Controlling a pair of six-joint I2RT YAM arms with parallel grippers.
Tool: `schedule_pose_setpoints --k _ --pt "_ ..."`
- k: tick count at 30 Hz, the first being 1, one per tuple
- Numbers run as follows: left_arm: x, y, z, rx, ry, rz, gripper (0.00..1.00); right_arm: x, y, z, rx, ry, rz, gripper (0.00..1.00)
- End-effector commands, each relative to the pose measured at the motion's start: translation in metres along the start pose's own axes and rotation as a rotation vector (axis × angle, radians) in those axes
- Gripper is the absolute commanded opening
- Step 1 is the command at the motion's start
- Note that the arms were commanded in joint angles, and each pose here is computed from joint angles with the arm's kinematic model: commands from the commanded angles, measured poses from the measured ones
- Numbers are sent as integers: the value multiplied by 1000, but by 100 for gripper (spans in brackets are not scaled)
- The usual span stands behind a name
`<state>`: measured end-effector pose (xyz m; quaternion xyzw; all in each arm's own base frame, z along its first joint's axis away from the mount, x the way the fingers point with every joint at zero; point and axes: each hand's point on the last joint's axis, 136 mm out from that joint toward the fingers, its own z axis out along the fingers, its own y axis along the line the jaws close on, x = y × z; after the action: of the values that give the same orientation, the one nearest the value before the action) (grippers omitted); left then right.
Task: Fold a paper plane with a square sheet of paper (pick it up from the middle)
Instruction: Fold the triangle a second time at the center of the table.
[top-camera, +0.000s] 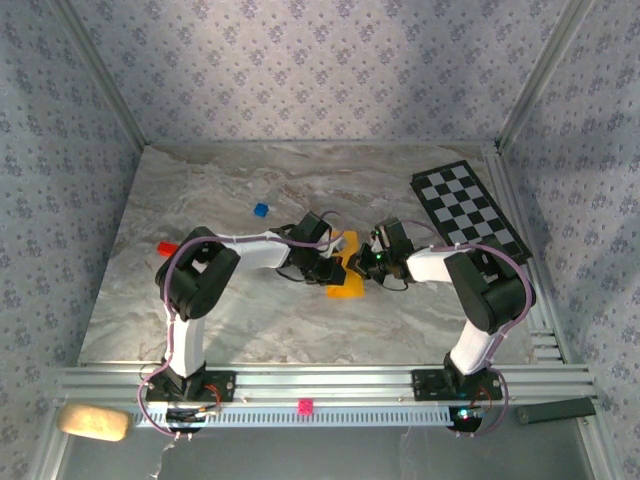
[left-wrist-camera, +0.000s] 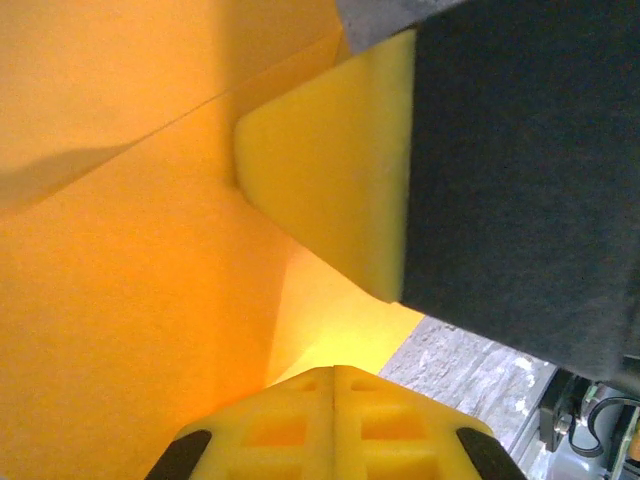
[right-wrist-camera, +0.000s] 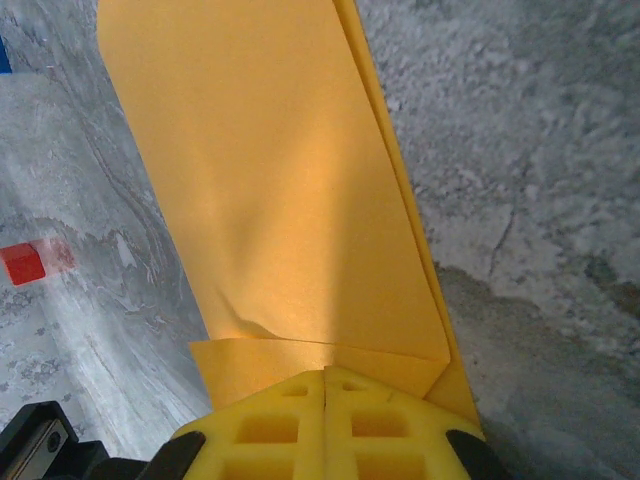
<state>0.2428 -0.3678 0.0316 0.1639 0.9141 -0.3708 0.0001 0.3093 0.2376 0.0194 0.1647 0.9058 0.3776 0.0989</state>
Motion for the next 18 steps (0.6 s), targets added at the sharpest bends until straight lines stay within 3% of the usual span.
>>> schedule_pose_setpoints --k 1,18 --pt "16 15 7 -30 39 -12 0 18 -43 4 149 46 50 2" --pt "47 27 -3 -55 59 -33 0 20 -50 2 171 47 51 2"
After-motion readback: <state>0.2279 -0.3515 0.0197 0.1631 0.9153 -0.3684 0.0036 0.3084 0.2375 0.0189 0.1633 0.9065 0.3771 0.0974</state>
